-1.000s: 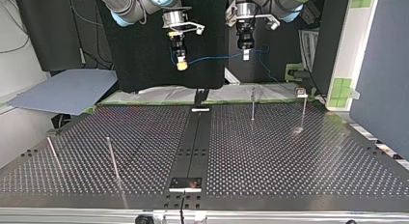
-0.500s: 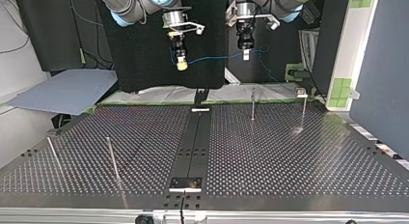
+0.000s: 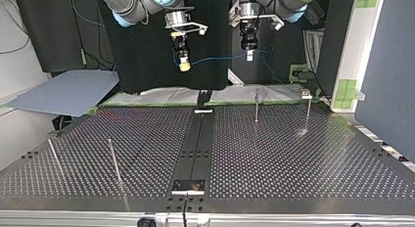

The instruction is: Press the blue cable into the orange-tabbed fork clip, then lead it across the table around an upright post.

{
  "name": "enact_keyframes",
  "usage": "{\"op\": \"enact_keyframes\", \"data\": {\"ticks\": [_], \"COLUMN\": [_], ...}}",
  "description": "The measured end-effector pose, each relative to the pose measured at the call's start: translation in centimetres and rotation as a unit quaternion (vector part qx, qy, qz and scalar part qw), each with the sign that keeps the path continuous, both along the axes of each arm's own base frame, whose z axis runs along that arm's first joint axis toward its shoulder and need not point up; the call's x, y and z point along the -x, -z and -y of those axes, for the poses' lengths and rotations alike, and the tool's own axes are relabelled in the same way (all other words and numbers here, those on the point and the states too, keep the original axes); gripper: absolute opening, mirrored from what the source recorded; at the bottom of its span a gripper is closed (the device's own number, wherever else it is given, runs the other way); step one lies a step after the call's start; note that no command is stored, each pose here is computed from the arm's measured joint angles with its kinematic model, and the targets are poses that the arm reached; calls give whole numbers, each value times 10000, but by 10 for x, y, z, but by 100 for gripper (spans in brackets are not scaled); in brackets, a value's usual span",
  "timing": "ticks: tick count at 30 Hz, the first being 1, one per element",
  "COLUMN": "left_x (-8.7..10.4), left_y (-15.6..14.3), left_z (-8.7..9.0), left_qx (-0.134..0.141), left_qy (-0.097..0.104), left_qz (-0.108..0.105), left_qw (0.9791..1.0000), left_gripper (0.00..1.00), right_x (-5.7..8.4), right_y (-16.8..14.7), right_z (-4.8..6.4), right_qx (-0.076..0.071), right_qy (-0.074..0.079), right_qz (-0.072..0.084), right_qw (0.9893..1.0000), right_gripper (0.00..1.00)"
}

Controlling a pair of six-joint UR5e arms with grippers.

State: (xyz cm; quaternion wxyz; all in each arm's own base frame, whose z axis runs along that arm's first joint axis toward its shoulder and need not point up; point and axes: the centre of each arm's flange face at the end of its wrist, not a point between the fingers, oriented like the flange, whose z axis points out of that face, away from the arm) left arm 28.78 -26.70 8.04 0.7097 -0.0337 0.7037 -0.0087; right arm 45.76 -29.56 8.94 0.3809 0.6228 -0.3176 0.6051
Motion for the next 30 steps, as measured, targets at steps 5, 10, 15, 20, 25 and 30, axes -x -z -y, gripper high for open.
{"op": "enact_keyframes", "data": {"ticks": [5, 10, 15, 20, 25, 30], "left_x": [0, 0, 0, 0, 0, 0], "left_y": [0, 0, 0, 0, 0, 0], "left_z": [0, 0, 0, 0, 0, 0], "left_qx": [0, 0, 0, 0, -6, -8], "left_qy": [0, 0, 0, 0, -6, -7], "left_qz": [0, 0, 0, 0, 0, 0], "left_qw": [10000, 10000, 10000, 10000, 10000, 10000], "left_gripper": [0, 0, 0, 0, 0, 0], "right_x": [0, 0, 0, 0, 0, -1], "right_y": [0, 0, 0, 0, 2, 23], "right_z": [0, 0, 0, 0, -2, -16], "right_qx": [0, 0, 0, 0, -23, -200], "right_qy": [0, 0, 0, 0, -10, -119], "right_qz": [0, 0, 0, 0, -29, -229], "right_qw": [10000, 10000, 10000, 10000, 10000, 9995], "right_gripper": [0, 0, 0, 0, 0, 0]}}
